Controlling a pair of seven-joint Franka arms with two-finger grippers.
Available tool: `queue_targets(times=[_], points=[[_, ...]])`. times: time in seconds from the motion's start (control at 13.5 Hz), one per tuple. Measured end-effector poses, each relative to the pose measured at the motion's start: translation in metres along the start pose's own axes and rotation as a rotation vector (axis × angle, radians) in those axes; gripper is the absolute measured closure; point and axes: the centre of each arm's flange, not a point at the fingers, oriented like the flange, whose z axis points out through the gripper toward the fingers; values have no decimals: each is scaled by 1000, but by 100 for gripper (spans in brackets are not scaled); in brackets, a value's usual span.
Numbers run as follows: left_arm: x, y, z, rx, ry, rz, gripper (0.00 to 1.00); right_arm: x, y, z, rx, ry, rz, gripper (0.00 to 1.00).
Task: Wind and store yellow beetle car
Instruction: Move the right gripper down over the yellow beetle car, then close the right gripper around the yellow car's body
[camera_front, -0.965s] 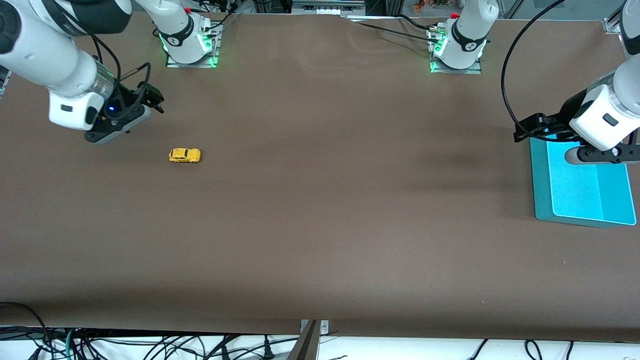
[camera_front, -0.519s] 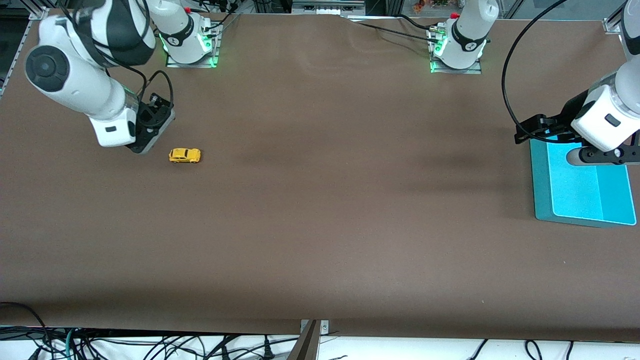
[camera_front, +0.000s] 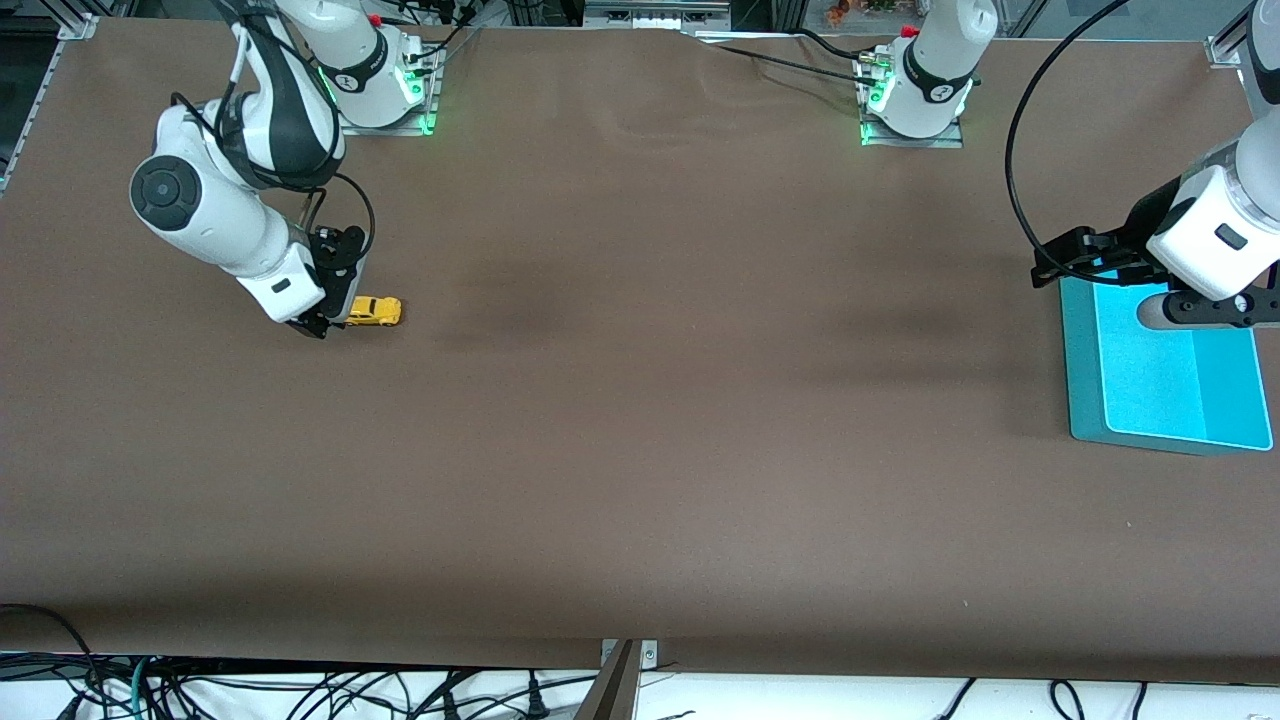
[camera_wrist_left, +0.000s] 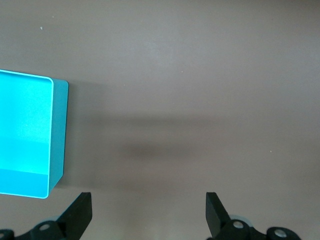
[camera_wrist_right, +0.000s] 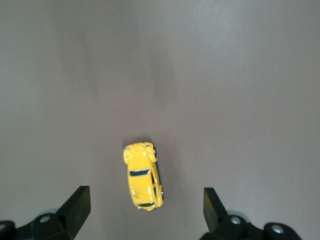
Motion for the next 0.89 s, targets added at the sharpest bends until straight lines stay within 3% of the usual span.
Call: queue_targets(times=[0.45,0.89], points=[[0,0,0,0,-1,0,0,-29,-13,82,-36,30,-66,0],[1,0,1,0,-2,0,0,-35,-30,104,-56,34,-77,4]])
